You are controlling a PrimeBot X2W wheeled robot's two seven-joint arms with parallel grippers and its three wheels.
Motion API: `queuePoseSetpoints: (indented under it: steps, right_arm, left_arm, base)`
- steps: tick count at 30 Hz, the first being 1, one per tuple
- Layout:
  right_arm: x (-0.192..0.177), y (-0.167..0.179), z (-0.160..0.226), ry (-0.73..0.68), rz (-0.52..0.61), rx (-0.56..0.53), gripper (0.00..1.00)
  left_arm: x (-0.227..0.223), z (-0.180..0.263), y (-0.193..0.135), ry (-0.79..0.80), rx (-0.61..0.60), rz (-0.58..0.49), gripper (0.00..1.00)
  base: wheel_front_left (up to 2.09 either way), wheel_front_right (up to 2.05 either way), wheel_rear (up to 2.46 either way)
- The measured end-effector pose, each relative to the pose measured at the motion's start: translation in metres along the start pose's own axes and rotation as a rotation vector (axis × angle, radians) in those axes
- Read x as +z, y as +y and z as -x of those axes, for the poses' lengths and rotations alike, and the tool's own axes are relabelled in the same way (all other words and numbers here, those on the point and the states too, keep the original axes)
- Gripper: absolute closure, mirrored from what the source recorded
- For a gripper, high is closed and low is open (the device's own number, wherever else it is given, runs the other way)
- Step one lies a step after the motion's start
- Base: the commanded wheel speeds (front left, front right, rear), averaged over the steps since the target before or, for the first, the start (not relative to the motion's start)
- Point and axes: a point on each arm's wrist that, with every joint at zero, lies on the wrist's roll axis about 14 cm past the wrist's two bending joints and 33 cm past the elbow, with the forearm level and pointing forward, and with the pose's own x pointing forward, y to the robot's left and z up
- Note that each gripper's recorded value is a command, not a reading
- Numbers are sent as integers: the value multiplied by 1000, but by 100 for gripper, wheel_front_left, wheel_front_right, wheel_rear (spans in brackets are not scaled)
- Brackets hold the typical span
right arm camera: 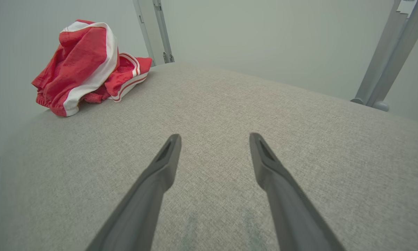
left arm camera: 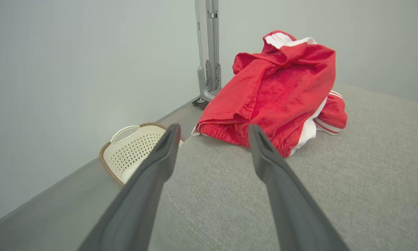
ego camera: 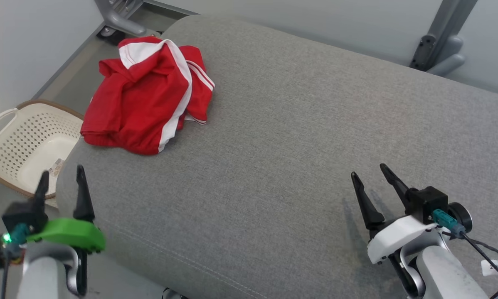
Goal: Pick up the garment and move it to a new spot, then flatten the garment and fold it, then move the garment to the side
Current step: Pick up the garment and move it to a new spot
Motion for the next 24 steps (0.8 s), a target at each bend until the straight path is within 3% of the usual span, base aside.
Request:
queuePoseSetpoints:
  steps: [9, 20, 24]
  right_arm:
    - [-10, -57, 14, 18, 47, -90, 0]
    - [-33, -105, 42, 65, 36, -207, 0]
    - [-39, -115, 48, 77, 35, -230, 0]
  left_arm:
    - [83, -111, -47, -143, -169, -122, 0]
    - [47, -174, -94, 49, -251, -87, 0]
    - [23, -181, -88, 126, -222, -89, 0]
  base:
    - [0, 0, 0]
    - [0, 0, 0]
    - [0, 0, 0]
